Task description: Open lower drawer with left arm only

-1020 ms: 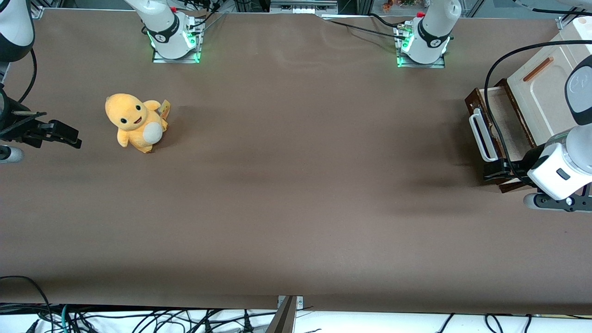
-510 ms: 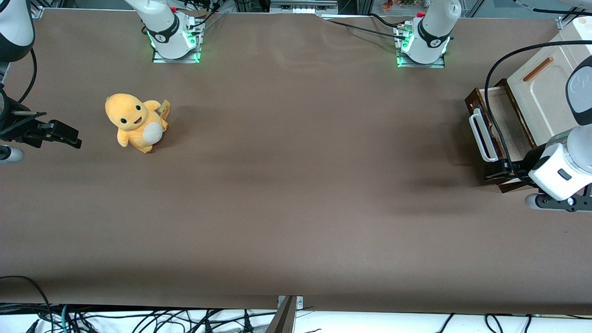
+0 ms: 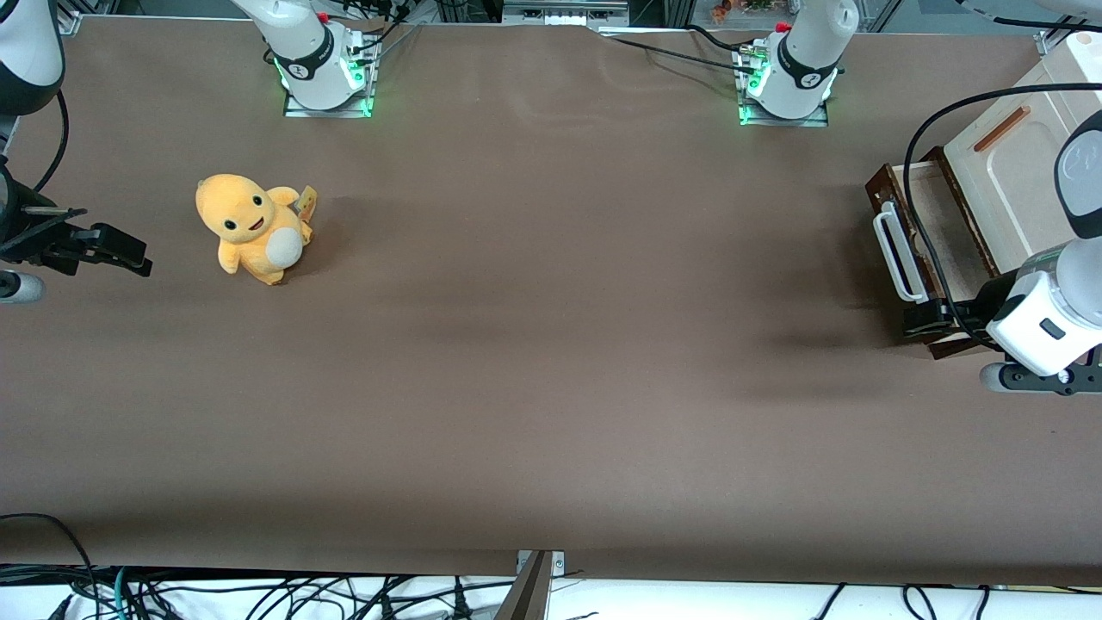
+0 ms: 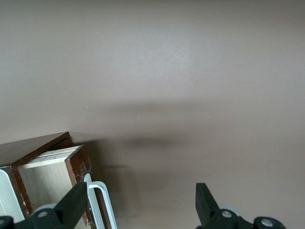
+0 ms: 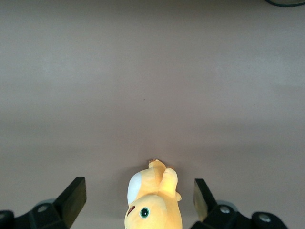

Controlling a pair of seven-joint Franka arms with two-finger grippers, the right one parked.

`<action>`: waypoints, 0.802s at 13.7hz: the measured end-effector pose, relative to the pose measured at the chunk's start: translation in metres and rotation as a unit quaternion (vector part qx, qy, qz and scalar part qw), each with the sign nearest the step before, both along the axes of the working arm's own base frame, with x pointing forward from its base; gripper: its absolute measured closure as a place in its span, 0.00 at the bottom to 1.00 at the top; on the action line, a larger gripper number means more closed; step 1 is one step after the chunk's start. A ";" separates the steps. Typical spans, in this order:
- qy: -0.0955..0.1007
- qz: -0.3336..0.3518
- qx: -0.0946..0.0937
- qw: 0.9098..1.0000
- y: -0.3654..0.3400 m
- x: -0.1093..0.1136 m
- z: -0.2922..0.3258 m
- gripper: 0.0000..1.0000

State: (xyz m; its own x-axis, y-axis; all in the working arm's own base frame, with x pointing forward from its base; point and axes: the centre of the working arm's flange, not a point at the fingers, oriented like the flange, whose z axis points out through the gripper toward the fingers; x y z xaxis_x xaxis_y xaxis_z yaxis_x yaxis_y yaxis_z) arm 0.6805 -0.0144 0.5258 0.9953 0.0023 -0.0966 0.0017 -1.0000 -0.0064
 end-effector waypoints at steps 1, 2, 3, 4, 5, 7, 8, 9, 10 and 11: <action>0.001 0.000 0.000 1.000 0.000 0.000 -0.001 0.00; 0.002 0.000 0.000 1.000 0.000 0.000 -0.002 0.00; 0.003 0.000 0.000 1.000 0.000 0.000 -0.002 0.00; 0.003 0.000 0.000 1.000 0.000 0.000 -0.002 0.00; 0.003 0.000 0.000 1.000 0.000 0.000 -0.002 0.00; 0.003 0.000 0.000 1.000 -0.001 0.000 -0.002 0.00; 0.002 -0.001 -0.001 1.000 -0.001 0.000 -0.002 0.00; -0.001 -0.002 -0.001 1.000 -0.002 0.000 -0.001 0.00; -0.003 -0.003 -0.001 1.000 -0.003 0.001 -0.001 0.00; -0.006 -0.003 -0.002 1.000 -0.003 0.001 0.000 0.00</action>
